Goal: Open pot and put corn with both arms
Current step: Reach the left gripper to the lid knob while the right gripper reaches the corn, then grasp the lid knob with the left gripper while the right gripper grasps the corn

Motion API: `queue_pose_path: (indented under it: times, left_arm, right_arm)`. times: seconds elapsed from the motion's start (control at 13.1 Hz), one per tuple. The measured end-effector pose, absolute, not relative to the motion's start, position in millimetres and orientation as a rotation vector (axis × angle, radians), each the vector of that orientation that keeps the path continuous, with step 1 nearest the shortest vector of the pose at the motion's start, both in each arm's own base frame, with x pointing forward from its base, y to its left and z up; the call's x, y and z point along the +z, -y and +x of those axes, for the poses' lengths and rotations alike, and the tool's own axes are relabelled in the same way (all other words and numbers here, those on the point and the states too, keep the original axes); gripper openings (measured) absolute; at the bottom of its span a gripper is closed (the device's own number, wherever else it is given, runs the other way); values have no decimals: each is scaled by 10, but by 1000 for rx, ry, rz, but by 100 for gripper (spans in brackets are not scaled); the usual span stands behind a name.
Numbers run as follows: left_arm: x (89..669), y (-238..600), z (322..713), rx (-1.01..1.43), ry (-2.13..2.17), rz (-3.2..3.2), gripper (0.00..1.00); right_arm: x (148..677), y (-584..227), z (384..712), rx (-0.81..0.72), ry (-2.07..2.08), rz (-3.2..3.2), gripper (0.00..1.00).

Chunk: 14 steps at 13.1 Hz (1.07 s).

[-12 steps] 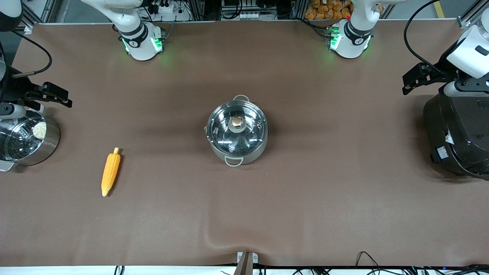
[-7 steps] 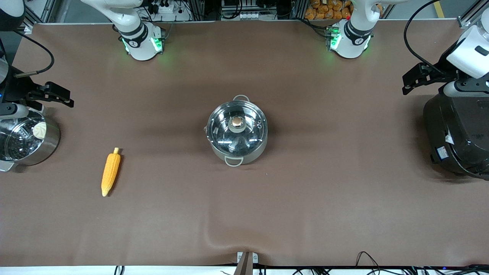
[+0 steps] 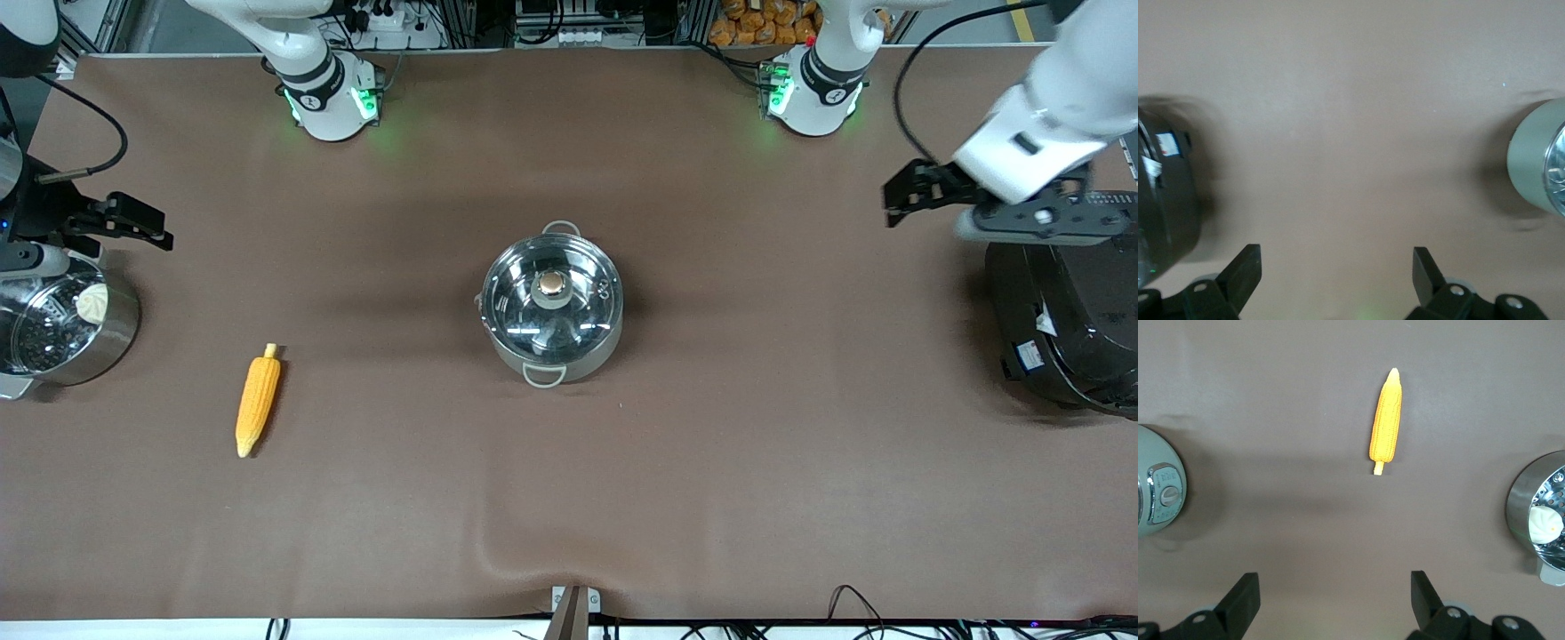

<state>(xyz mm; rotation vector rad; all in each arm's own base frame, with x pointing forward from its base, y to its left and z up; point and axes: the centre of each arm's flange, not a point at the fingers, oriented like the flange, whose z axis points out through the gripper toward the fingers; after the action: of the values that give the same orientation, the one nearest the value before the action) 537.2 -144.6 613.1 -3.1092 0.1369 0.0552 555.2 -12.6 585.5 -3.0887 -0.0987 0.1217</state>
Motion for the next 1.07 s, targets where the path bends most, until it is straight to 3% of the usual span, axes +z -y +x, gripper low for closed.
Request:
queue_pose_path:
  times: [0.61, 1.07]
  left_arm:
    - [5452, 3759, 5283, 87, 449, -3146, 100]
    - [4497, 4841, 5112, 106, 730, -3081, 100]
  right_arm:
    - [5300, 131, 5649, 242, 94, -3076, 100]
    - [3957, 161, 6102, 397, 96, -3050, 100]
